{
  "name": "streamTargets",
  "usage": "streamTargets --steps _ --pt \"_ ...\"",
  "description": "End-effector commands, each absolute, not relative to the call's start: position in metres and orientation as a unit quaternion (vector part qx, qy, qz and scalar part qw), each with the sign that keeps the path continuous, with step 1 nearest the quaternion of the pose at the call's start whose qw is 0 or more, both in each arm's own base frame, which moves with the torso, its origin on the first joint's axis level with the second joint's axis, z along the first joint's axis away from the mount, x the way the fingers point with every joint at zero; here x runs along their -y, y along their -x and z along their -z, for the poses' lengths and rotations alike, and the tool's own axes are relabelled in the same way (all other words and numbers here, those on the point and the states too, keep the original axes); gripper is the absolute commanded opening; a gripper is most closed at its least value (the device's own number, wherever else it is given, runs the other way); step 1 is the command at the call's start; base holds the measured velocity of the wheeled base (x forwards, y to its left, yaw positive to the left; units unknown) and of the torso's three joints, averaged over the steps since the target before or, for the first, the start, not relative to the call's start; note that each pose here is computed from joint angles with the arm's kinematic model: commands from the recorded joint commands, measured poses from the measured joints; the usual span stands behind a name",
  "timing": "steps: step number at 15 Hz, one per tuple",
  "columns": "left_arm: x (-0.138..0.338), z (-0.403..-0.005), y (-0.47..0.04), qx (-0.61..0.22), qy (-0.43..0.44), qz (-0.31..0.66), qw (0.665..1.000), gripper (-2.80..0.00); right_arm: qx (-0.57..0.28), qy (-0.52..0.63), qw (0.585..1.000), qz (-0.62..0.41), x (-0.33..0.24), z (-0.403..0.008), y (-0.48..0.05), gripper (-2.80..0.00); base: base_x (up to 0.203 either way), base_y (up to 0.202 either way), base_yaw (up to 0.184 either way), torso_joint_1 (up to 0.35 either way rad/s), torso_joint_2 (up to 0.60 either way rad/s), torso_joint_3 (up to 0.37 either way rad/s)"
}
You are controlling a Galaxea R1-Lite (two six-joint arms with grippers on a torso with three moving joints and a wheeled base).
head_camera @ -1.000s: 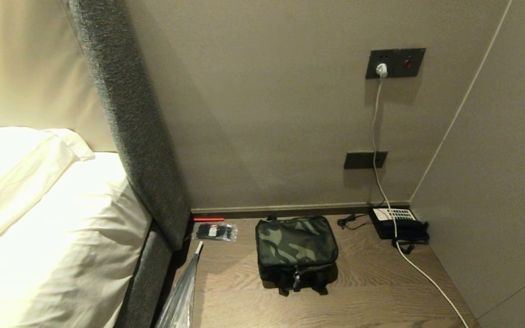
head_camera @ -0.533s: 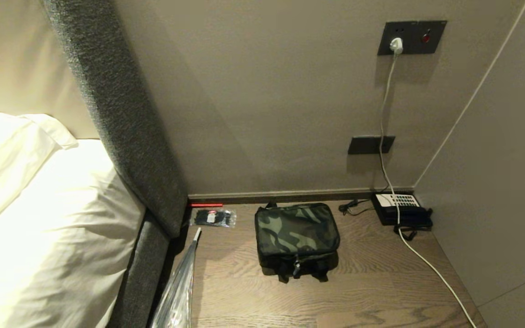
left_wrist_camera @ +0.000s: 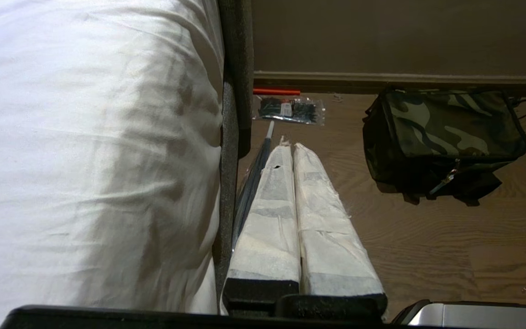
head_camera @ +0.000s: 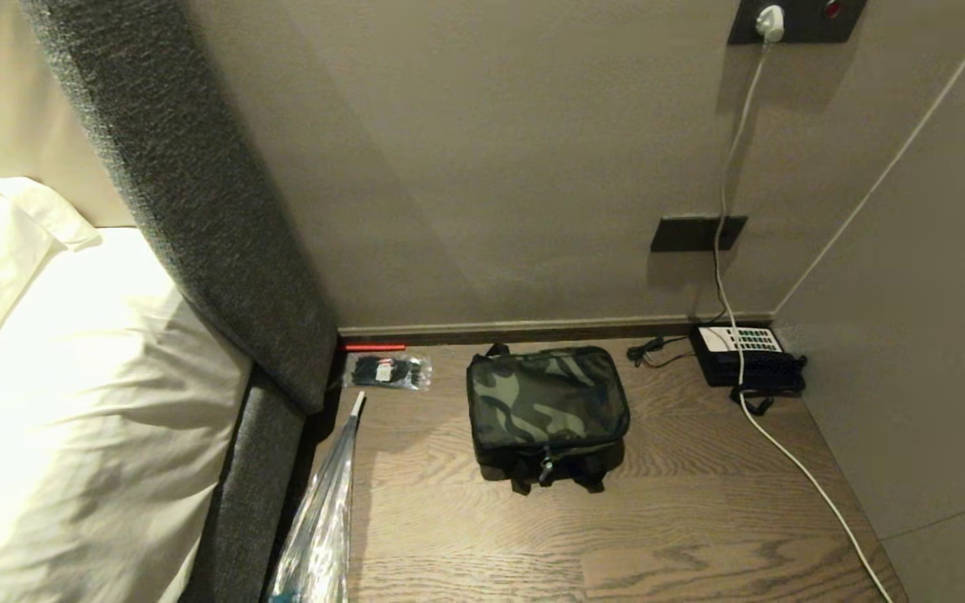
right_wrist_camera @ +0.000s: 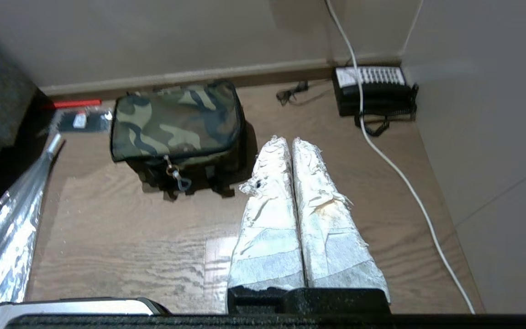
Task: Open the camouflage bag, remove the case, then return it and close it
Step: Open the top of the storage box
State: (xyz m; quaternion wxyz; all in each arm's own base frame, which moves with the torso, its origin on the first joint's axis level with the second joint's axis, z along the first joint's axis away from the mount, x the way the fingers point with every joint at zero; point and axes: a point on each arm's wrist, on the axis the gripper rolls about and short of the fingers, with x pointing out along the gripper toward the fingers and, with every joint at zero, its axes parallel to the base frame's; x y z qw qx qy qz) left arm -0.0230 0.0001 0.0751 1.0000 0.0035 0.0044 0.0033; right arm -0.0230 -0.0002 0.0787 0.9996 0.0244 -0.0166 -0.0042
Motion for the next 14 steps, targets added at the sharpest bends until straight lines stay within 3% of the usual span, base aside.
streamTargets --steps 1,14 --pt "-0.0001 -0.0751 0.0230 -0.005 -0.003 -0.004 1.000 -2.80 0.012 -0.025 1.000 0.004 0.0002 -0.0748 0.0223 -2.80 0.000 0.000 0.000 0.002 0.00 -0.204" --pt "-0.0001 -0.0752 0.0230 -0.004 -0.003 -0.004 1.000 -2.80 0.012 -0.025 1.000 0.004 0.0002 -0.0748 0.0223 -2.80 0.000 0.000 0.000 0.002 0.00 -0.195"
